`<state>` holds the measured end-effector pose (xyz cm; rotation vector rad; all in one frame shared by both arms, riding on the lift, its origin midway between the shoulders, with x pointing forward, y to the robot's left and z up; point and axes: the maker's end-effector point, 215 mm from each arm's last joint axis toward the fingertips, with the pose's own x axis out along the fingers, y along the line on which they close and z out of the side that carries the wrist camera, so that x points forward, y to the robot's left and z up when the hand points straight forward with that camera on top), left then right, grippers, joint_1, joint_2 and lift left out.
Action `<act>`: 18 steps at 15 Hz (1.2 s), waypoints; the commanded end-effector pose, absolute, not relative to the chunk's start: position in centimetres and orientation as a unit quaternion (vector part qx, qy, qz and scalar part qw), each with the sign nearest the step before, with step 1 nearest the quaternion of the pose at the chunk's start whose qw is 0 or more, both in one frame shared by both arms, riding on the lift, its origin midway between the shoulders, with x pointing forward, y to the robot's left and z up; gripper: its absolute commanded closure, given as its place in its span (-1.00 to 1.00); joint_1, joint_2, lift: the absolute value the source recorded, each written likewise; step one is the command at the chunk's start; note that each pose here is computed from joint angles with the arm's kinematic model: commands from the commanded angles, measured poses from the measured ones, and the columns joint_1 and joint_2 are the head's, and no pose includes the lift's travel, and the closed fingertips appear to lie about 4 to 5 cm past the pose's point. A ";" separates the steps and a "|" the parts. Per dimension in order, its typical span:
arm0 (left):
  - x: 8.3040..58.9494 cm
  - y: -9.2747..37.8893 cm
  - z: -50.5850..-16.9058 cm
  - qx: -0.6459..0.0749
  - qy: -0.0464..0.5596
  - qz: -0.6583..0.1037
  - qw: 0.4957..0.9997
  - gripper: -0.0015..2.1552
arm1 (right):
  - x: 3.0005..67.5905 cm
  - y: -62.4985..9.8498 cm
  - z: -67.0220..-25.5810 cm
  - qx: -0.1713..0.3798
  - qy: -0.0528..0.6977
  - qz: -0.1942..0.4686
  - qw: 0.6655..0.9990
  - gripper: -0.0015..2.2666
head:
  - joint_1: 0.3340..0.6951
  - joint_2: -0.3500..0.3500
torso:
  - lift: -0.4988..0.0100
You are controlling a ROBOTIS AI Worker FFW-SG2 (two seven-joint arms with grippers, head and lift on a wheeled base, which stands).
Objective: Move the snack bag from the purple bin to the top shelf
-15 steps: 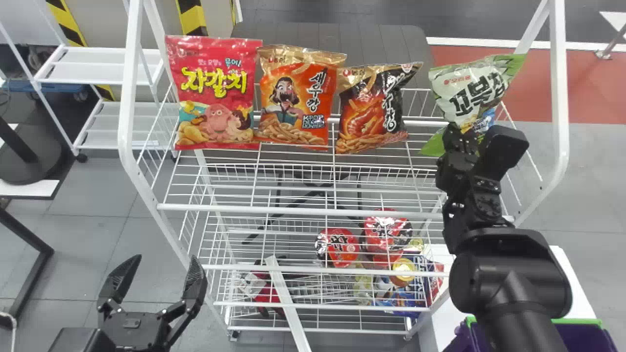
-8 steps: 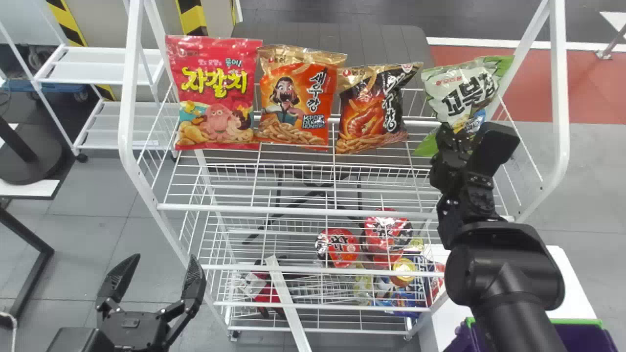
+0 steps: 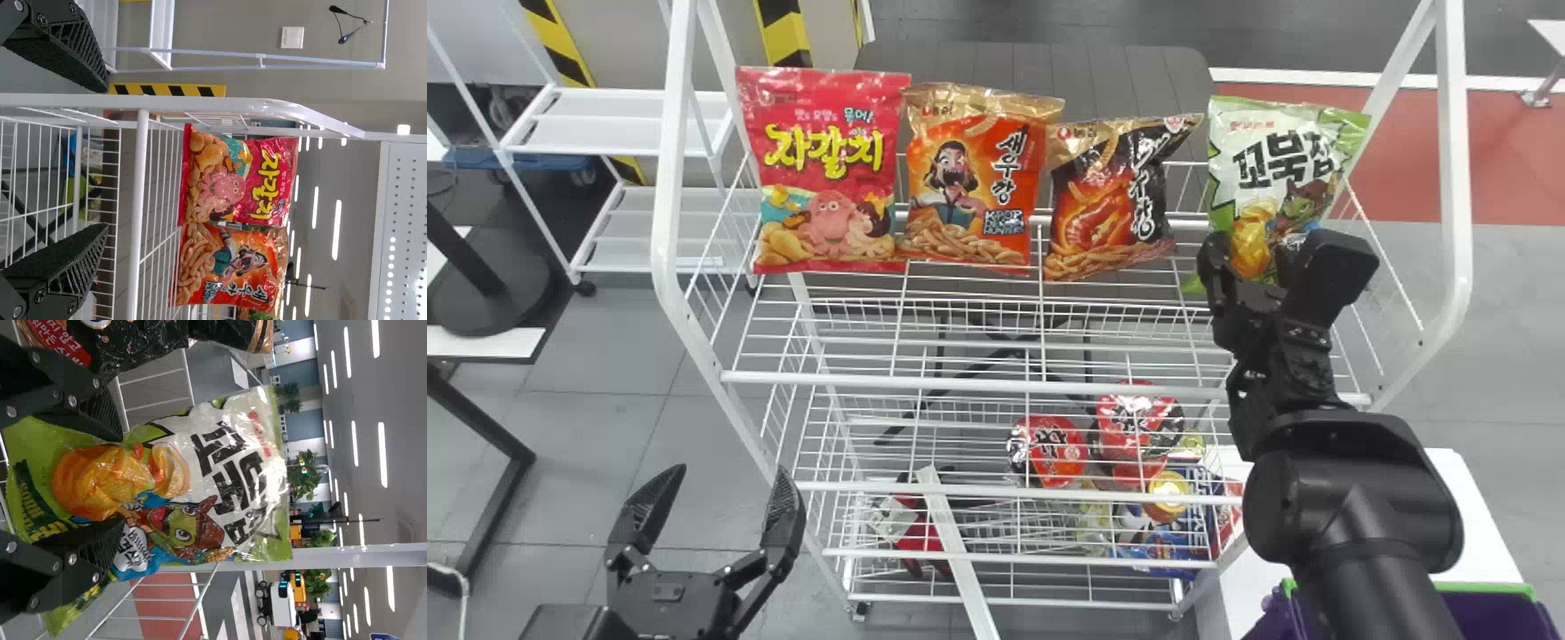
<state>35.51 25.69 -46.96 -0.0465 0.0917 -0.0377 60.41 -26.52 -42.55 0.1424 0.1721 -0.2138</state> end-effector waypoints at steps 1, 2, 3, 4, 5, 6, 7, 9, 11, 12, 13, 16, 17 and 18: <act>35.5 25.8 -46.9 -0.023 0.045 -0.018 0.999 -0.92 | 60.4 -26.2 -42.3 0.071 0.085 -0.104 0.988 -0.96 | 1.00 -0.03 | 0.96; 35.5 25.9 -46.9 -0.023 0.045 -0.017 0.999 -0.92 | 60.3 -26.2 -42.4 0.071 0.086 -0.103 0.989 -0.96 | 1.00 -0.02 | 0.96; 35.5 25.9 -46.9 -0.023 0.045 -0.017 0.999 -0.92 | 60.1 -26.0 -42.4 0.071 0.086 -0.099 0.989 -0.96 | 1.00 -0.02 | 0.96; 35.5 25.9 -47.0 -0.023 0.046 -0.017 0.999 -0.92 | 59.9 -25.8 -42.4 0.071 0.086 -0.098 0.989 -0.96 | 1.00 -0.02 | 0.96; 35.5 25.9 -46.9 -0.023 0.045 -0.017 0.999 -0.92 | 59.7 -25.5 -42.2 0.071 0.087 -0.094 0.989 -0.96 | 1.00 -0.01 | 0.96; 35.5 25.9 -46.9 -0.023 0.045 -0.017 0.999 -0.92 | 59.4 -25.2 -41.9 0.071 0.087 -0.091 0.990 -0.96 | 1.00 -0.01 | 0.96; 35.5 25.9 -46.9 -0.023 0.046 -0.017 0.999 -0.92 | 59.1 -24.6 -41.2 0.071 0.084 -0.086 0.990 -0.96 | 1.00 0.01 | 0.96; 35.4 25.9 -46.9 -0.024 0.045 -0.017 0.999 -0.92 | 58.4 -23.6 -40.1 0.073 0.080 -0.076 0.991 -0.96 | 1.00 0.03 | 0.96; 35.3 25.9 -46.8 -0.024 0.044 -0.017 0.999 -0.92 | 57.3 -22.8 -39.1 0.072 0.080 -0.068 0.992 -0.96 | 1.00 0.06 | 0.96; 35.3 25.9 -46.7 -0.024 0.042 -0.016 0.999 -0.92 | 56.5 -21.6 -38.9 0.067 0.083 -0.057 0.993 -0.96 | 1.00 0.07 | 0.96; 35.2 25.9 -46.5 -0.024 0.040 -0.016 0.999 -0.92 | 55.6 -20.7 -38.8 0.061 0.082 -0.050 0.993 -0.96 | 1.00 0.10 | 0.96; 35.0 25.7 -46.0 -0.026 0.037 -0.018 0.999 -0.92 | 52.2 -18.8 -39.9 0.030 0.091 -0.033 0.995 -0.96 | 1.00 0.19 | 0.96; 34.9 25.9 -46.0 -0.025 0.037 -0.017 0.999 -0.92 | 51.0 -18.9 -40.4 0.026 0.096 -0.031 0.995 -0.96 | 1.00 0.24 | 0.96; 34.7 25.9 -45.8 -0.024 0.036 -0.016 0.999 -0.92 | 49.3 -18.9 -40.9 0.016 0.100 -0.026 0.995 -0.96 | 1.00 0.25 | 0.96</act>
